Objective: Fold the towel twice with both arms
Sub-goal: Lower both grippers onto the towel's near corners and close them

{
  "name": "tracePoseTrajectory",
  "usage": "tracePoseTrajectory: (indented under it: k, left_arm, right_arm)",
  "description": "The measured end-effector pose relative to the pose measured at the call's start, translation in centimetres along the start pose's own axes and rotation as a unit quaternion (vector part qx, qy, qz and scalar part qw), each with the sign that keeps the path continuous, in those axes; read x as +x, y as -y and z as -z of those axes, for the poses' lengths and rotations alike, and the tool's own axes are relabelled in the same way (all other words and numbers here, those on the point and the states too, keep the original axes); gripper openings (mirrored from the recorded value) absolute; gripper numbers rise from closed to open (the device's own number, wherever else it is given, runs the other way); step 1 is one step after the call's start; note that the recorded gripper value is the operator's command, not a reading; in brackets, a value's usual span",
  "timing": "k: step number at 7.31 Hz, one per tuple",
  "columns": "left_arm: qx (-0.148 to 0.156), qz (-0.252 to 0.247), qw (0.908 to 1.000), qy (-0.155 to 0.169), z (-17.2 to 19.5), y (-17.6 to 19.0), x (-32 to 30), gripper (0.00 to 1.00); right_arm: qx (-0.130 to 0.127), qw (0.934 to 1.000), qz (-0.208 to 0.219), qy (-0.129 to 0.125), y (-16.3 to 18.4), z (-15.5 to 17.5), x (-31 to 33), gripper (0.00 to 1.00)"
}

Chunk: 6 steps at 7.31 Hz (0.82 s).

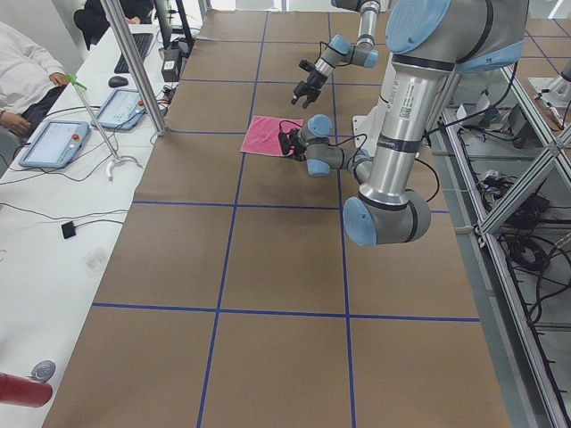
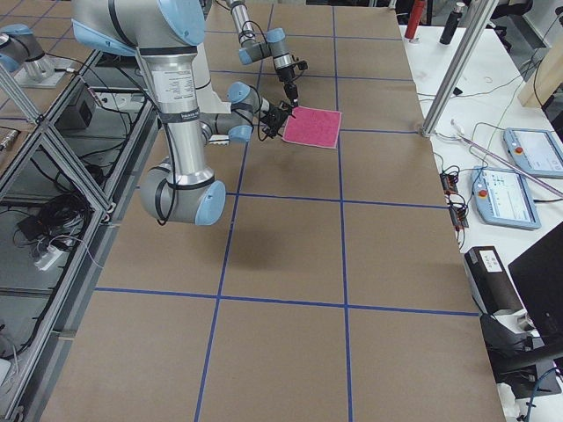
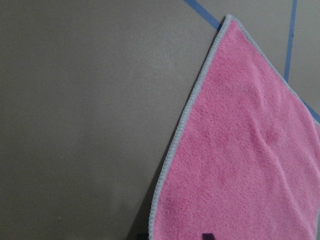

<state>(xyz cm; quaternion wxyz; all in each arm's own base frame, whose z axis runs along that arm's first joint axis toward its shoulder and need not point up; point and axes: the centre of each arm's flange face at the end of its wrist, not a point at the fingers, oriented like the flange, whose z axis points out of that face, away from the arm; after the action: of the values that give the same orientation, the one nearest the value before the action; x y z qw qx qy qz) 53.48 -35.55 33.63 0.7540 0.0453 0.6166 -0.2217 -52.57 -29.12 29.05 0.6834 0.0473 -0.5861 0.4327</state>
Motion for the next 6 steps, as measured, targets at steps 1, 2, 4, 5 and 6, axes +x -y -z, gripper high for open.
tracePoseTrajectory:
  k: [1, 2, 4, 5, 6]
  left_arm:
    - [0.000, 0.000, 1.0000, -0.001, 0.10, -0.07, 0.04, 0.35]
    - [0.000, 0.000, 1.0000, -0.002, 0.19, -0.12, 0.07, 0.35]
    - [0.005, -0.001, 1.0000, 0.000, 0.21, 0.02, -0.28, 0.35]
    - [0.006, -0.001, 1.0000, 0.002, 0.18, 0.09, -0.52, 0.35]
    - [0.006, -0.001, 1.0000, 0.002, 0.18, 0.13, -0.58, 0.19]
  right_arm:
    - [0.000, 1.0000, 0.000, 0.000, -0.02, 0.01, 0.01, 0.99]
    - [0.001, 1.0000, 0.000, 0.001, -0.01, 0.02, 0.00, 1.00]
    - [0.004, 1.0000, 0.000, 0.003, 0.02, 0.02, -0.02, 1.00]
    - [0.004, 1.0000, 0.000, 0.004, 0.01, 0.03, -0.05, 1.00]
    - [0.004, 1.0000, 0.000, 0.004, -0.01, 0.05, -0.09, 0.99]
